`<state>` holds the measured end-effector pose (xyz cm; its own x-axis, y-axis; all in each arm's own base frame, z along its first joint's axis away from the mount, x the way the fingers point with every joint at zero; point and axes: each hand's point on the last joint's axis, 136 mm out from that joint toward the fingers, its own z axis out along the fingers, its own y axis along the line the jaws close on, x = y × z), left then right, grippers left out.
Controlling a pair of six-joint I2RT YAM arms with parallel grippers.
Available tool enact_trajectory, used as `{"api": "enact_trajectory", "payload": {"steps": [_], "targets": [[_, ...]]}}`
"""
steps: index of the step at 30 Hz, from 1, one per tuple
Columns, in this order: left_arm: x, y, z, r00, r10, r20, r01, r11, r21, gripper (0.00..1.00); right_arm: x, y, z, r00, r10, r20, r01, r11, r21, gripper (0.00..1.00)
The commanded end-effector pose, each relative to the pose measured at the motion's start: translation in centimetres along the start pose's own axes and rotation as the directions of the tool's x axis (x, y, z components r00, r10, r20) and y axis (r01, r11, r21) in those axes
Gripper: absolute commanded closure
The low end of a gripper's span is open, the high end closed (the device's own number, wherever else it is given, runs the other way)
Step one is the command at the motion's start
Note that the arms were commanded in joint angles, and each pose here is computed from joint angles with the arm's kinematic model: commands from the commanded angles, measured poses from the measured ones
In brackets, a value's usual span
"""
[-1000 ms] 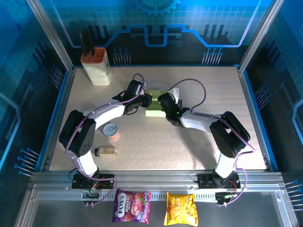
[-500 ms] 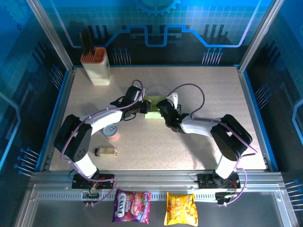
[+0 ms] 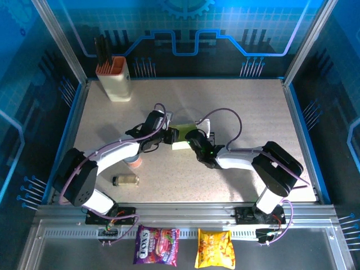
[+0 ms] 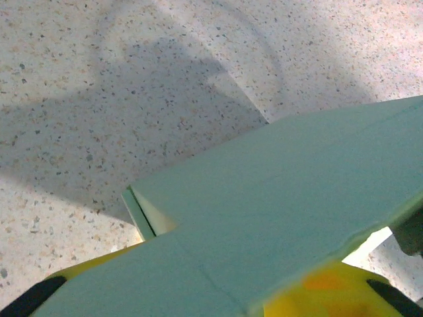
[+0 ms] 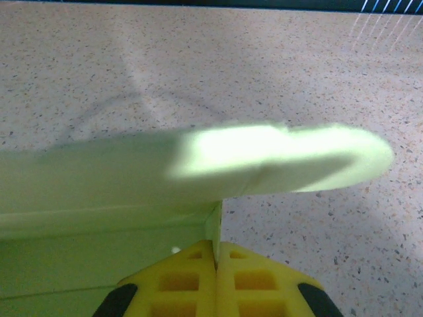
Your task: Fold the paper box
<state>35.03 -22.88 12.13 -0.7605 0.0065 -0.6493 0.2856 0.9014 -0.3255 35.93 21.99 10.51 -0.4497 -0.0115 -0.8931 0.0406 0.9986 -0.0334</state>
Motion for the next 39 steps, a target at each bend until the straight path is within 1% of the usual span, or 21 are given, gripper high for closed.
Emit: {"api": "enact_trajectory", "payload": {"steps": [1, 9, 15, 20, 24, 29, 34, 39], "targets": [[0.4, -1.2, -1.3, 1.0, -0.002, 0.008, 0.002, 0.999, 0.047, 0.59, 1.5, 0.1, -0.7, 0.999, -0.035, 0.002, 0.035, 0.999, -0.006, 1.0], [2.2, -2.0, -2.8, 1.0, -0.004, 0.001, 0.004, 0.997, 0.081, 0.54, 2.8, -0.5, -1.3, 0.999, -0.039, 0.034, 0.039, 0.999, 0.004, 1.0], [2.6, -1.6, -5.4, 0.999, -0.022, 0.031, 0.02, 0.997, 0.07, 0.52, 3.3, -0.6, -1.6, 0.997, -0.052, 0.058, 0.051, 0.999, 0.006, 1.0], [1.4, -1.4, -8.5, 0.995, -0.035, 0.093, 0.03, 0.998, 0.051, 0.51, 3.5, -0.3, -1.7, 0.996, -0.063, 0.067, 0.063, 0.998, 0.002, 1.0], [-0.5, -2.3, -9.7, 0.992, -0.035, 0.12, 0.028, 0.998, 0.064, 0.51, 3.8, 0.0, -1.8, 0.995, -0.077, 0.069, 0.078, 0.997, -0.002, 1.0], [-2.4, -4.1, -8.6, 0.997, -0.024, 0.069, 0.017, 0.995, 0.097, 0.5, 3.7, 0.1, -1.9, 0.994, -0.086, 0.069, 0.086, 0.996, -0.001, 1.0], [-2.6, -5.6, -5.3, 0.998, -0.012, -0.064, 0.019, 0.992, 0.122, 0.5, 3.8, 0.3, -1.9, 0.994, -0.09, 0.062, 0.09, 0.996, -0.003, 1.0], [-1.6, -6.4, -2.4, 0.982, -0.016, -0.188, 0.044, 0.989, 0.142, 0.5, 3.9, 0.4, -2.0, 0.993, -0.105, 0.049, 0.106, 0.994, -0.006, 0.99]]}}
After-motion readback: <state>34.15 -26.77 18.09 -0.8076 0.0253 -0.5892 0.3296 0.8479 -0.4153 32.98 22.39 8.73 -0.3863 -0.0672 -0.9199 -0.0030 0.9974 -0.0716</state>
